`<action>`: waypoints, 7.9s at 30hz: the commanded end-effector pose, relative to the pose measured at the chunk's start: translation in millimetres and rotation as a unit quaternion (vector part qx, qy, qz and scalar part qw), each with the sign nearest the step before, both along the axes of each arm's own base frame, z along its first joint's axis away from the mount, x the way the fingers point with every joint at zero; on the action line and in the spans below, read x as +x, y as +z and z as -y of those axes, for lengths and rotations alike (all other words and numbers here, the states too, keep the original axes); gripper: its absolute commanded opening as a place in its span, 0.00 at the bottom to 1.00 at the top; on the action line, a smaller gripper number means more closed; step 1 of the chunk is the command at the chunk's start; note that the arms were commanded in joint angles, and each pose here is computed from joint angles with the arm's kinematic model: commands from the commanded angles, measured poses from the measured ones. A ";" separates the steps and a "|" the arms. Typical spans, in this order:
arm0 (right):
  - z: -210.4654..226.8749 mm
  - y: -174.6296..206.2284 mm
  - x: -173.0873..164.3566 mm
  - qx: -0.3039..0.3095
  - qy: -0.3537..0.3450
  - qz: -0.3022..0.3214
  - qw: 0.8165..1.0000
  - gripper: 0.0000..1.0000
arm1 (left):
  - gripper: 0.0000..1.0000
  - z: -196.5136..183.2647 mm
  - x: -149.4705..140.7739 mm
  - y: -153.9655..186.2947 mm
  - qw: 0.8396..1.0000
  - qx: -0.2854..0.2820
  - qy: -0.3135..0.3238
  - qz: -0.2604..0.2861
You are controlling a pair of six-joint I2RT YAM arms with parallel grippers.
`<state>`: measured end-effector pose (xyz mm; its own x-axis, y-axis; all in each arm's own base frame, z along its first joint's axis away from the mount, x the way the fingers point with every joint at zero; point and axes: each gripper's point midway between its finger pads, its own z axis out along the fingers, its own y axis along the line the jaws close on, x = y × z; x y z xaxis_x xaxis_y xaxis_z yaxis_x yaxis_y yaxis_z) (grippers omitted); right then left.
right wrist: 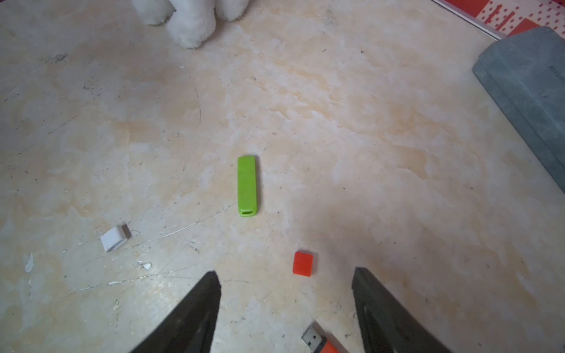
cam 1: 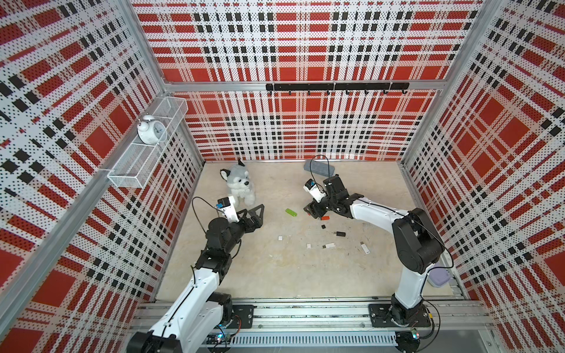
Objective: Close the usb drive cover
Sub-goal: Adjust the cover at the center of the board, then pick up the cover from the center of the board.
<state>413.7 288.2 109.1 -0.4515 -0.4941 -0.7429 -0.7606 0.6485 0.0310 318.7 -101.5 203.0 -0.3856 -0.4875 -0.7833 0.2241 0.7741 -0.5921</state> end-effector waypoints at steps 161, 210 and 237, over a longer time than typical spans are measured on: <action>-9.5 -107.3 -12.7 -0.185 0.323 -0.070 0.926 0.28 | 0.98 11.2 5.4 46.7 0.996 0.035 0.015 0.086; -18.6 88.8 -72.7 -0.019 0.247 0.252 0.935 0.23 | 0.57 178.6 12.8 6.9 0.941 -0.072 -0.321 -0.079; -22.9 94.5 -76.4 -0.008 0.258 0.259 0.931 0.22 | 0.30 192.2 21.1 -1.1 0.930 -0.092 -0.342 -0.095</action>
